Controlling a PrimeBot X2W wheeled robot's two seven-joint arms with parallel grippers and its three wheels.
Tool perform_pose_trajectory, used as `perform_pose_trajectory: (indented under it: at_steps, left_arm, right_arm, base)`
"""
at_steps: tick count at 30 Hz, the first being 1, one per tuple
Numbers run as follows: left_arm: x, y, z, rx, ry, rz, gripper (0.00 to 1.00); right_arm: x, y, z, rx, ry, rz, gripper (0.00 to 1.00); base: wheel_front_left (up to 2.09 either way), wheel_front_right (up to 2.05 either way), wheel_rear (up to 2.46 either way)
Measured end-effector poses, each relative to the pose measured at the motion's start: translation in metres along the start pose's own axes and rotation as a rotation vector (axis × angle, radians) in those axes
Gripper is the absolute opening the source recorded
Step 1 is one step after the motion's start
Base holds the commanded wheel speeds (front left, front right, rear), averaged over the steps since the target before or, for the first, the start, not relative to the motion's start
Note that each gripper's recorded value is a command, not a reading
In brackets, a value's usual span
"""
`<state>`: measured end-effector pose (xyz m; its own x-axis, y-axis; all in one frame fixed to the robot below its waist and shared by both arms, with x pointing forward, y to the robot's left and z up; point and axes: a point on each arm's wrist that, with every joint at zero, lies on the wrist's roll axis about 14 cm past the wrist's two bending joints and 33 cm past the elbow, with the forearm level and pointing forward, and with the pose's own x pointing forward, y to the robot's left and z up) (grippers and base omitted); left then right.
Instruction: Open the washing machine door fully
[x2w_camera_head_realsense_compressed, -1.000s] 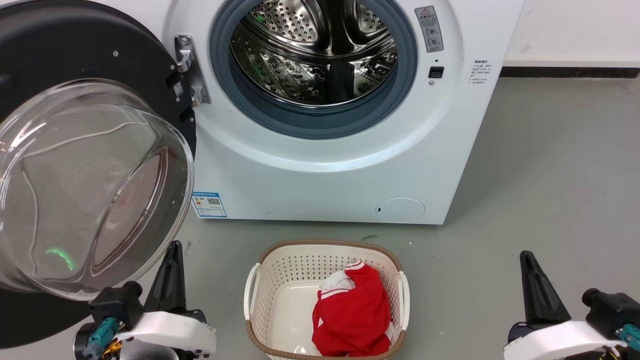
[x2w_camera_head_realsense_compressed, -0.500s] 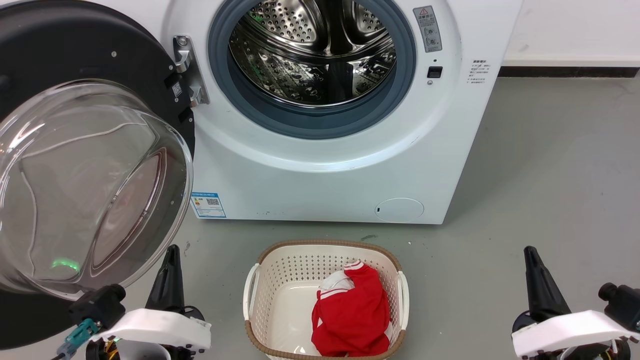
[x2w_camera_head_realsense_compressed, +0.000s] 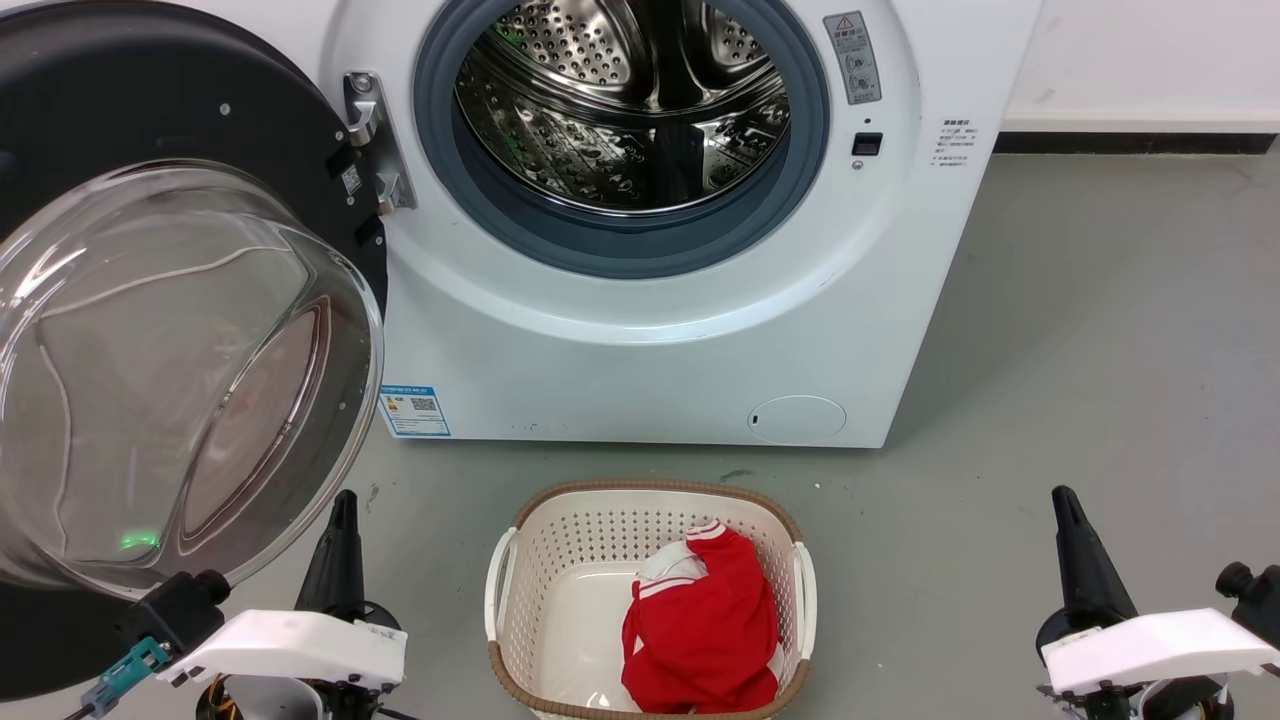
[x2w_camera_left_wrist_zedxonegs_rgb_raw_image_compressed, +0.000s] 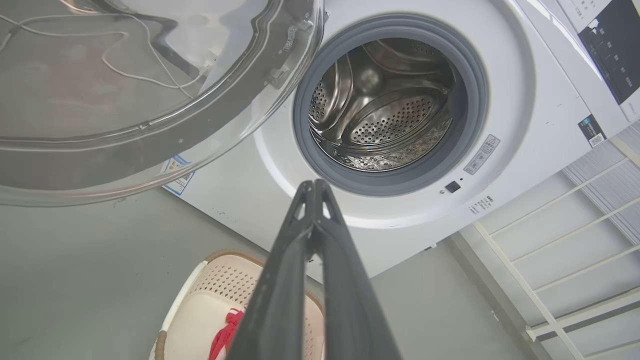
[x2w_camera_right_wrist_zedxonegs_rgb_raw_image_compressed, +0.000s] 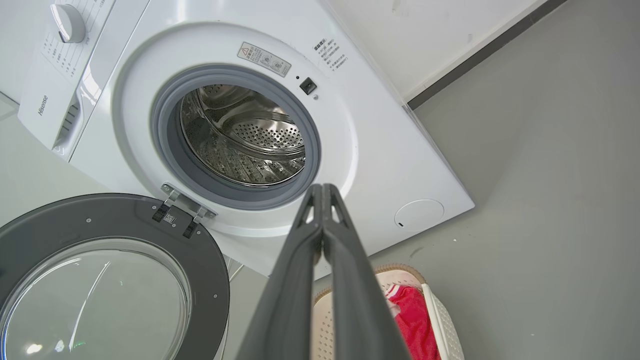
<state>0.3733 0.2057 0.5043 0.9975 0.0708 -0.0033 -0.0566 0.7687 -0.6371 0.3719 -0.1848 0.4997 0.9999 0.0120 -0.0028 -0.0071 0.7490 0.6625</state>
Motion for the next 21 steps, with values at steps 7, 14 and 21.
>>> perform_pose_trajectory:
  at_steps: [7, 14, 21]
  left_arm:
    - [0.0009, 0.0021, -0.0015, -0.098, 0.013, 0.008, 0.00]
    - [0.0017, 0.0042, -0.0033, -0.189, 0.025, 0.018, 0.00]
    - [0.0043, 0.0024, -0.0031, -0.275, 0.031, 0.014, 0.00]
  right_arm:
    - [0.0002, -0.0039, -0.0007, 0.096, 0.005, -0.016, 0.00]
    - [0.0033, -0.0038, 0.0016, 0.184, 0.002, -0.018, 0.00]
    - [0.0041, -0.0060, 0.0017, 0.266, 0.005, -0.027, 0.00]
  base:
    - [0.00, 0.00, 0.00]
    - [0.00, 0.00, 0.00]
    - [0.00, 0.00, 0.00]
